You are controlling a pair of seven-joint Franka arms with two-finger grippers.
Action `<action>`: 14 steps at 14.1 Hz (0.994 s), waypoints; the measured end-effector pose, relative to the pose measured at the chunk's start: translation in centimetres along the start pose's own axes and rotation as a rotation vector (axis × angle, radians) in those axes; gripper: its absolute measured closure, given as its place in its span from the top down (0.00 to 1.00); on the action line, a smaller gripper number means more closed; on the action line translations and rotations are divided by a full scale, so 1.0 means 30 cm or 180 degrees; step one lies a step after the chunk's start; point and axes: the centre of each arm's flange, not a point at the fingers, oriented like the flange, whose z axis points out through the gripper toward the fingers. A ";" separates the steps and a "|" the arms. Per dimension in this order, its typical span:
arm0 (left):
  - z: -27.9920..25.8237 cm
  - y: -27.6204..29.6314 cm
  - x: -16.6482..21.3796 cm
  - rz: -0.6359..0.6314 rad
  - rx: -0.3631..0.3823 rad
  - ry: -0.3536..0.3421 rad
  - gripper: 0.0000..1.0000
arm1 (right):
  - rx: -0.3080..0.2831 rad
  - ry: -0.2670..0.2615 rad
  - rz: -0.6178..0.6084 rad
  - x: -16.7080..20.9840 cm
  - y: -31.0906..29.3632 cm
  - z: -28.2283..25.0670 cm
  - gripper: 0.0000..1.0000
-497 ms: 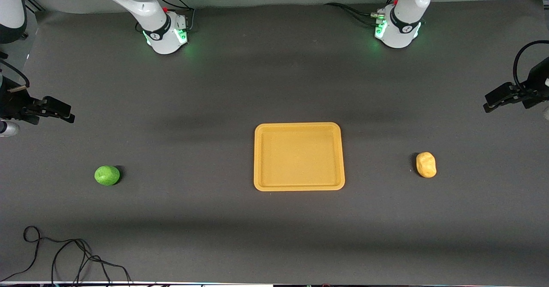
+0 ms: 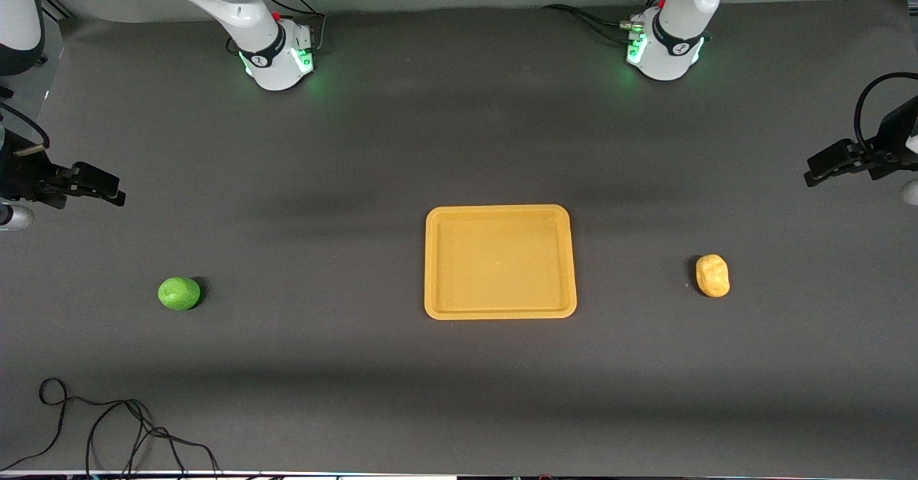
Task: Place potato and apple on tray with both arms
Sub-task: 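Move the left gripper toward the yellow potato, then lower the left gripper over the potato and close on it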
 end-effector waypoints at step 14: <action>0.639 0.057 0.164 0.0074 0.0073 -0.0223 0.92 | 0.0002 -0.0023 0.0026 0.000 0.016 0.007 1.00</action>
